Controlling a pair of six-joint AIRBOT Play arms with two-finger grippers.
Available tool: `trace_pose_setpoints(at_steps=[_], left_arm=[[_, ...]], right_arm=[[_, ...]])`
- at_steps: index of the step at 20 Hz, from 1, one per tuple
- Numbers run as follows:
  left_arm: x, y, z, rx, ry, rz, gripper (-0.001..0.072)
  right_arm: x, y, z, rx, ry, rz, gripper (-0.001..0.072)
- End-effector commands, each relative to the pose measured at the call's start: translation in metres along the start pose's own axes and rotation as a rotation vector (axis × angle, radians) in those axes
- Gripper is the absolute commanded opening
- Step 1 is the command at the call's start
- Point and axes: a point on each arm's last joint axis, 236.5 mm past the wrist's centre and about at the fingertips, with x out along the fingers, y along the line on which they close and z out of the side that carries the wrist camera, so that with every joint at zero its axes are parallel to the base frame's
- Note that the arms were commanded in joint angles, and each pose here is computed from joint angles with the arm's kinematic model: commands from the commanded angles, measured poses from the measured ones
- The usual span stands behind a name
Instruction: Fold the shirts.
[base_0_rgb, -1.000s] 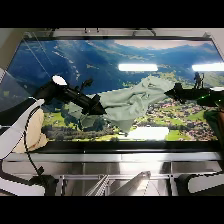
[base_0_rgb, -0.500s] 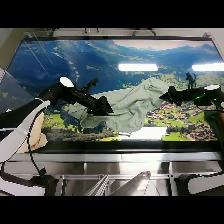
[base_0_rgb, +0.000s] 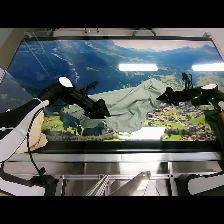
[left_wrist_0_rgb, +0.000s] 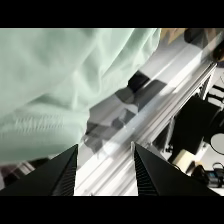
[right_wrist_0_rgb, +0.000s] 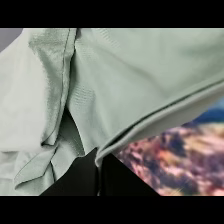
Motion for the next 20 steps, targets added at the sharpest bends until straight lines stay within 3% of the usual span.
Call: trace_pose_setpoints(at_steps=[1, 5, 10, 16, 20], left_arm=[[-0.008, 0.003, -0.020, -0.045, 0.083, -0.008, 0.0367], [0.008, -0.003, -0.016, -0.013, 0.067, 0.019, 0.0366], [0.014, 0.025, -0.026, -0.034, 0.104, 0.174, 0.0366], [0.016, 0.027, 0.019, -0.019, -0.084, 0.187, 0.0365], [0.029, -0.007, 0.035, 0.034, -0.155, 0.090, 0.0363]], right_arm=[[0.000, 0.001, -0.001, 0.000, 0.005, 0.003, 0.0016], [0.000, 0.001, -0.001, 0.000, 0.005, 0.004, 0.0017], [0.000, 0.001, -0.001, 0.000, 0.005, 0.003, 0.0017], [0.000, 0.001, -0.001, -0.004, 0.004, 0.003, 0.0017], [0.000, 0.001, -0.001, -0.003, 0.005, 0.003, 0.0017]])
